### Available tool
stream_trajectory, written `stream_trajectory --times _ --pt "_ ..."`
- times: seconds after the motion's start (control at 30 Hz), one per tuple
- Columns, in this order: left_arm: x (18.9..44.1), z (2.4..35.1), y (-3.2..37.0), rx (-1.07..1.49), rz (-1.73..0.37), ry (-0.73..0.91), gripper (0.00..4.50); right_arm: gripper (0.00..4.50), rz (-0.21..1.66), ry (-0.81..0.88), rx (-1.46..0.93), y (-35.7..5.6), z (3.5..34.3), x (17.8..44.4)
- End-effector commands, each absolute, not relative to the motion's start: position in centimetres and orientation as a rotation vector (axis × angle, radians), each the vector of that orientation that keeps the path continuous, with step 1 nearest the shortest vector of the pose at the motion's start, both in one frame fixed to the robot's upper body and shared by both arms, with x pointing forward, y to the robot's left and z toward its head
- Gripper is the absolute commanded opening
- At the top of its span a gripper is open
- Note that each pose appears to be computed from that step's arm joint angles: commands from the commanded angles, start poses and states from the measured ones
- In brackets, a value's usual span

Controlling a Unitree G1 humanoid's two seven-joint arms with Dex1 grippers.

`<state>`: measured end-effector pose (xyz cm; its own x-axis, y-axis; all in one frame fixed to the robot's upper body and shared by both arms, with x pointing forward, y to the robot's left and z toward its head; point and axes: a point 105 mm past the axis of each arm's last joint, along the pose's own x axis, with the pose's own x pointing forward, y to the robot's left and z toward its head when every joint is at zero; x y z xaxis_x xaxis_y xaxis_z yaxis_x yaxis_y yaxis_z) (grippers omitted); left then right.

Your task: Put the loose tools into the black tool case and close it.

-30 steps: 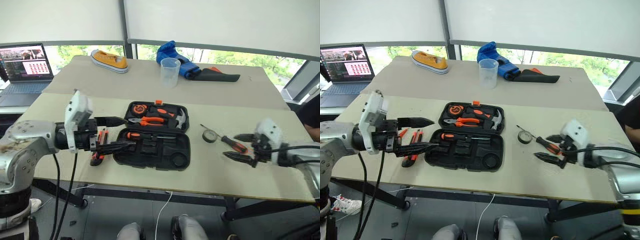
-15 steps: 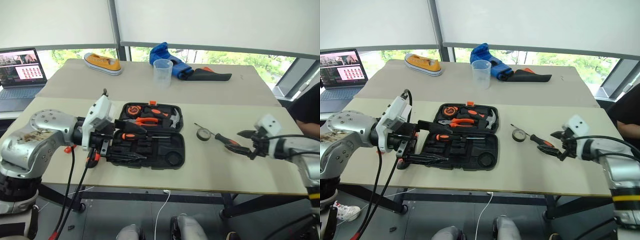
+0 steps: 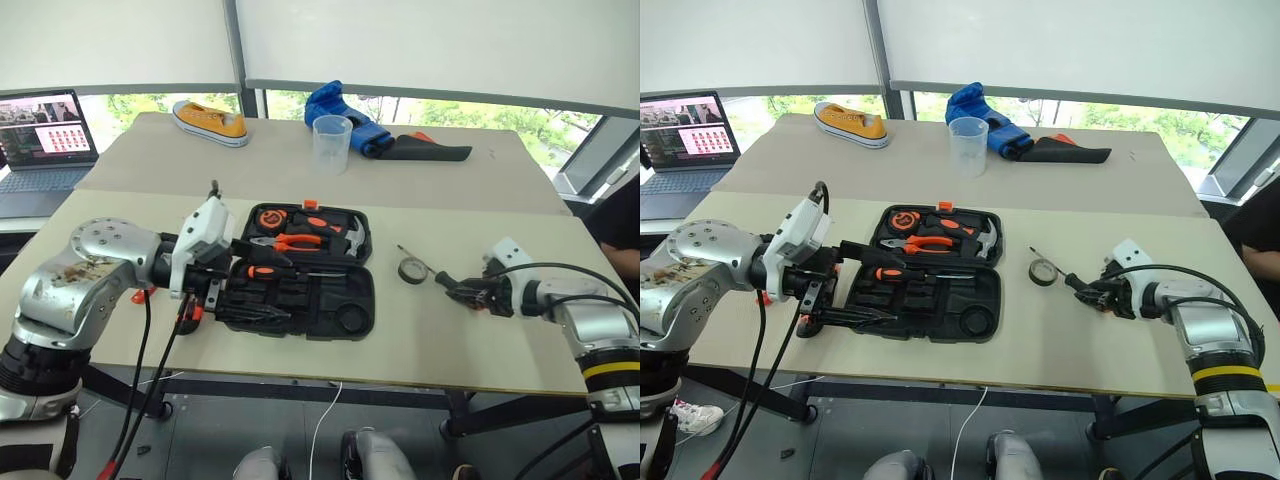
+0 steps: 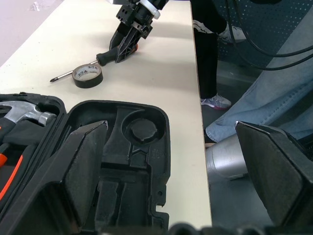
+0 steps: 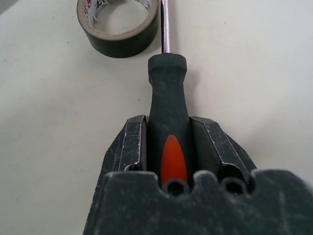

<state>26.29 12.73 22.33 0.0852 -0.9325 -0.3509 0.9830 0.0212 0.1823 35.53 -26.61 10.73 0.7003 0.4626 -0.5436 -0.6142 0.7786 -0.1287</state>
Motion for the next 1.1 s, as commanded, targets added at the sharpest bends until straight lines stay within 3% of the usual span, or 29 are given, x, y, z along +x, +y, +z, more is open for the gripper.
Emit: stream_trajectory --times 0.03,0.2,0.33,0.43,0.73,1.1 --pt "26.2 22.5 13.4 0.452 -1.491 0.151 4.50 1.01 0.640 0.303 -0.368 -25.7 16.4 36.4" --pt "26.4 21.5 14.6 0.502 -1.478 0.206 4.50 1.01 0.914 0.173 -0.554 -18.2 19.6 35.9" --pt "26.7 21.9 15.8 0.495 -1.432 0.220 4.50 1.01 1.176 0.160 -0.655 -11.5 19.6 34.4" --pt "25.8 22.0 17.4 0.479 -1.400 0.272 4.50 1.01 1.271 0.198 -0.702 -8.2 18.6 33.9" --pt "25.3 21.9 20.2 0.420 -1.231 0.301 4.50 1.01 1.294 0.234 -0.734 -4.2 16.2 34.8" --pt "26.0 22.1 20.3 0.413 -1.179 0.263 4.50 1.01 1.268 0.213 -0.821 -4.6 15.3 36.0"
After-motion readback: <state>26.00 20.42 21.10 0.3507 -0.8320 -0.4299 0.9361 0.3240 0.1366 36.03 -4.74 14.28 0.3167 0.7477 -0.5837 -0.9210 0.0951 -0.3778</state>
